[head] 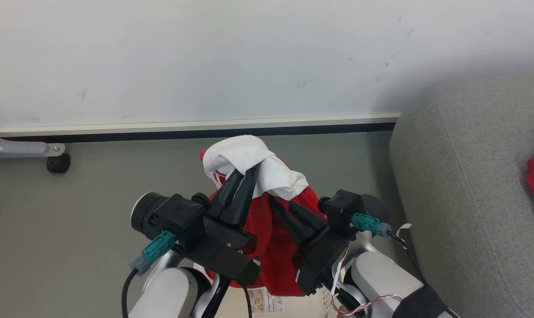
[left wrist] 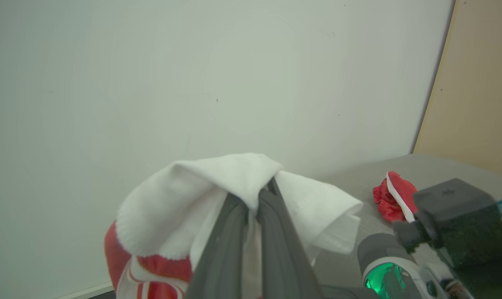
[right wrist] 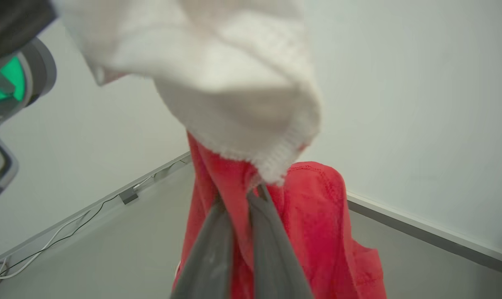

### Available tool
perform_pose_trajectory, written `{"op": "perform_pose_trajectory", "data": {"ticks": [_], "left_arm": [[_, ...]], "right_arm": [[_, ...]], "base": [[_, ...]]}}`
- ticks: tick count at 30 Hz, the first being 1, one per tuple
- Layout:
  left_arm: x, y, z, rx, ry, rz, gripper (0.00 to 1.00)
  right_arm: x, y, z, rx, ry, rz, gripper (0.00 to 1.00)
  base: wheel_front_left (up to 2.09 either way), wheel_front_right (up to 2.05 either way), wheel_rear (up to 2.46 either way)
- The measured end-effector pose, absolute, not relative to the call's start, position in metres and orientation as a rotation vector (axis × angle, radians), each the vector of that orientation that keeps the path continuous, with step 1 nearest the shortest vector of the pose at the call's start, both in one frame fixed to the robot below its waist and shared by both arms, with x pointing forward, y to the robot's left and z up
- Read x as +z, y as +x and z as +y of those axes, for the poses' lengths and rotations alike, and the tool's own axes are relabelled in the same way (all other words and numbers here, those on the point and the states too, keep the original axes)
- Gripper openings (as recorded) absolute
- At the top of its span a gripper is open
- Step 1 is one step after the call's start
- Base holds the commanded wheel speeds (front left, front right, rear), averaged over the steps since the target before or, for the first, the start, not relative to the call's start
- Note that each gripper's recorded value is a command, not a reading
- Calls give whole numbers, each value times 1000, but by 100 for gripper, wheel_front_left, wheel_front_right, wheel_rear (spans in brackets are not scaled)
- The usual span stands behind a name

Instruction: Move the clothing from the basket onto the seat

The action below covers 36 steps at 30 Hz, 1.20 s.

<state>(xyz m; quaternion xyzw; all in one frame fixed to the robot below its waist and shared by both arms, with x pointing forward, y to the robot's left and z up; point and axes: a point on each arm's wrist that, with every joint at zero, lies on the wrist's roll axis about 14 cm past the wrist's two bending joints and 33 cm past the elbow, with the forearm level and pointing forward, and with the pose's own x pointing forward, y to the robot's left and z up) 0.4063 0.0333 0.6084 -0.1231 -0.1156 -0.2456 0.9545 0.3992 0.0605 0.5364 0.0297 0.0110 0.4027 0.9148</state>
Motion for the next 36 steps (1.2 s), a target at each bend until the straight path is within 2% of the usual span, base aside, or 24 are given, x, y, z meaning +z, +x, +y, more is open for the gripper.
{"op": "perform_pose_trajectory", "data": {"ticks": [8, 9, 10, 11, 12, 13, 22, 36], "left_arm": [[610, 405, 32, -507, -254, -236, 0], [609, 405, 32, -508, -253, -230, 11], [609, 406, 32, -508, -252, -229, 36], [608, 406, 32, -509, -252, -229, 48], [608, 406, 31, -510, -250, -226, 70], [607, 406, 31, -512, -247, -221, 100], [595, 400, 23, -545, -209, -182, 100], [545, 370, 0, -650, -164, -23, 100]], "right_arm": [[541, 400, 67, 844, 106, 14, 0], [542, 401, 66, 838, 112, 9, 0], [543, 402, 65, 834, 115, 4, 0], [545, 404, 64, 830, 118, -2, 0], [549, 406, 63, 824, 124, -14, 0], [552, 409, 61, 814, 126, -26, 0], [564, 430, 40, 728, 155, -60, 0], [570, 454, -11, 567, 168, -85, 0]], "base": [[0, 0, 0], [0, 0, 0], [0, 0, 0], [0, 0, 0], [0, 0, 0], [0, 0, 0], [0, 0, 0], [0, 0, 0]]}}
